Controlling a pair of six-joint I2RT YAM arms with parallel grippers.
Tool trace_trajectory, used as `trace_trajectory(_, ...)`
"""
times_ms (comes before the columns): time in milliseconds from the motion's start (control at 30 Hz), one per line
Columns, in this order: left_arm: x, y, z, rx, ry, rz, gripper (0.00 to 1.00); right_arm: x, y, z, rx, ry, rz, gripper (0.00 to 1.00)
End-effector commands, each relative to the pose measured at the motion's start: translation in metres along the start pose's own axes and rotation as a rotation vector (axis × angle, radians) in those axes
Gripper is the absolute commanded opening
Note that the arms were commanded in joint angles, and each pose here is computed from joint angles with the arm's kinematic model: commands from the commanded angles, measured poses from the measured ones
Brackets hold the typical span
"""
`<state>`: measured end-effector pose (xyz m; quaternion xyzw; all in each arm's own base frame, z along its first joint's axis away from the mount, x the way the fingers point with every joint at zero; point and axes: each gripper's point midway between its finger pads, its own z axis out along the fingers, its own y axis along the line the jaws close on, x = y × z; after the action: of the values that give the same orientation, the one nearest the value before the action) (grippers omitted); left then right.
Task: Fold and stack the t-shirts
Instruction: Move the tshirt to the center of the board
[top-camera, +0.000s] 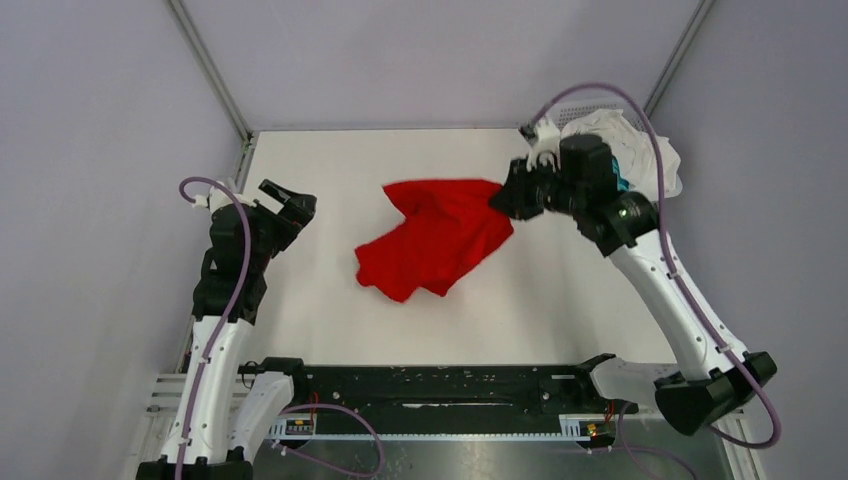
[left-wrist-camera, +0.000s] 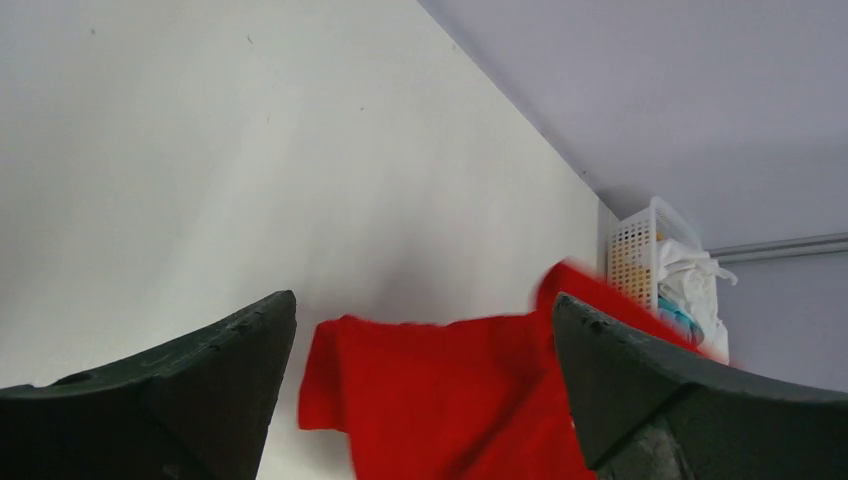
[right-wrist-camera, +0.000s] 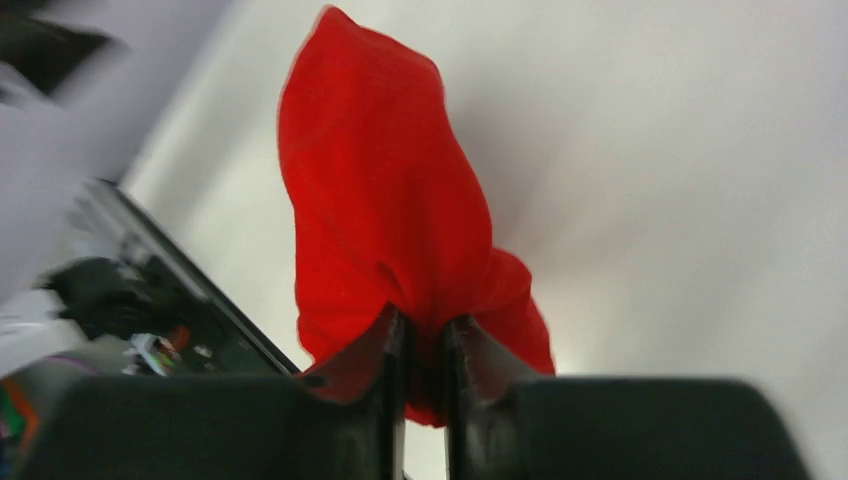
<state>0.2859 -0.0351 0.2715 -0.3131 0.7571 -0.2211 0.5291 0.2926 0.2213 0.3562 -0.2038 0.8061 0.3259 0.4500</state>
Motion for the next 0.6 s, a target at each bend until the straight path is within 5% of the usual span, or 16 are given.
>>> trace_trajectory(0,-0.007,-0.012,0.004,-0.002,0.011,-0.094,0.99,0.089,-0.093,-0.008,0.41,0.078,0.057,0.32)
trace_trajectory(100,0.014,-0.012,0.017,0.005,0.115,-0.093,0.99,0.145,-0.163,-0.042,0.799,0.222,0.049,0.74)
trace_trajectory(200,0.04,-0.001,0.033,-0.022,0.227,-0.085,0.99,0.152,-0.191,-0.074,1.059,0.28,0.047,0.89)
trace_trajectory(267,0.06,0.007,0.041,-0.023,0.301,-0.071,0.99,0.159,-0.182,-0.072,1.005,0.298,0.067,0.99)
trace_trajectory(567,0.161,0.016,0.061,0.034,0.538,0.057,0.99,0.196,-0.074,0.019,0.407,0.171,0.14,0.99)
